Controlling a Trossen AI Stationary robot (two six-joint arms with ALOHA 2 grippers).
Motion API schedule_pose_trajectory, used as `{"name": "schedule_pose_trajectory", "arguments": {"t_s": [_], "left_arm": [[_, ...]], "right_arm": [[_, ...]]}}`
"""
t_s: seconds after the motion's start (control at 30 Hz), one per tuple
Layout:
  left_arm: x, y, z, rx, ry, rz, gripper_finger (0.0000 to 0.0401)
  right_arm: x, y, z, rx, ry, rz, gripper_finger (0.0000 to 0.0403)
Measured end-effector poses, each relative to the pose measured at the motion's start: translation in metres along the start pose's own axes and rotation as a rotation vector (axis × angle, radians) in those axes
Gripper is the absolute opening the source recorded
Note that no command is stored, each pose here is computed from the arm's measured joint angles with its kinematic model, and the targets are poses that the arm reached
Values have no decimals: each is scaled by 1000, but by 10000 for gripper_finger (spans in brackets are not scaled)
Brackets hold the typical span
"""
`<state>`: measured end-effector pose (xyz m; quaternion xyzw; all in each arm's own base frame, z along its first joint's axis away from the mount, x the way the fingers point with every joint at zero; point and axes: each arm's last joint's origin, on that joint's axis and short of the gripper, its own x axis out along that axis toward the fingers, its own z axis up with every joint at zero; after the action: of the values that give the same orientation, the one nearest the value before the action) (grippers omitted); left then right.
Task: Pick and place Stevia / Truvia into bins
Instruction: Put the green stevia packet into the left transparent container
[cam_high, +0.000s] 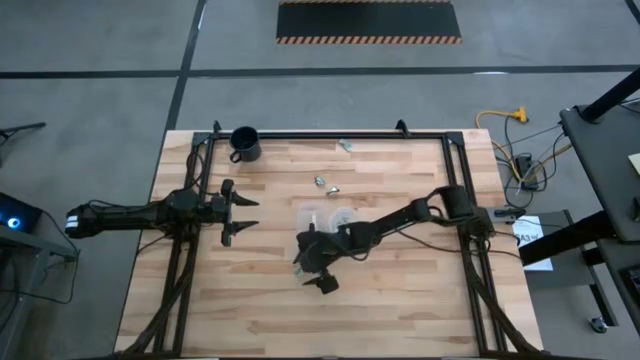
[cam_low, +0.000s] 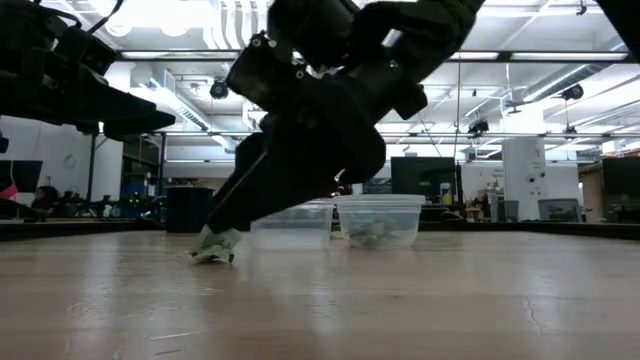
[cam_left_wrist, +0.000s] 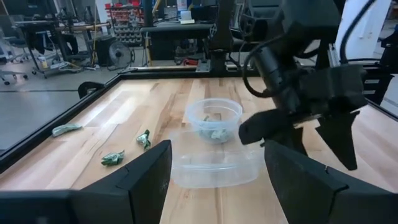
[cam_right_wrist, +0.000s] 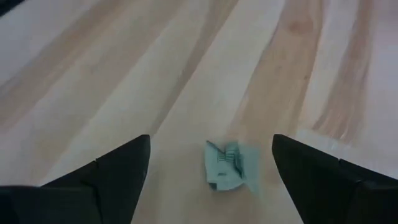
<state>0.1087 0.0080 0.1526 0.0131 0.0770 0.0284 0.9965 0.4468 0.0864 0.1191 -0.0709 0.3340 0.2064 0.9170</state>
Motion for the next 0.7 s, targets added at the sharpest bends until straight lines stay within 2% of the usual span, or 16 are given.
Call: {"name": "schedule_pose_trajectory", "arguments": {"t_s": [0.17, 0.7], "left_arm": [[0, 0, 0, 0, 0, 0, 240], [0, 0, 0, 0, 0, 0, 240]], "right_arm": [[13, -3, -5, 24, 91, 17, 327], [19, -3, -3, 30, 85, 19, 327]]}}
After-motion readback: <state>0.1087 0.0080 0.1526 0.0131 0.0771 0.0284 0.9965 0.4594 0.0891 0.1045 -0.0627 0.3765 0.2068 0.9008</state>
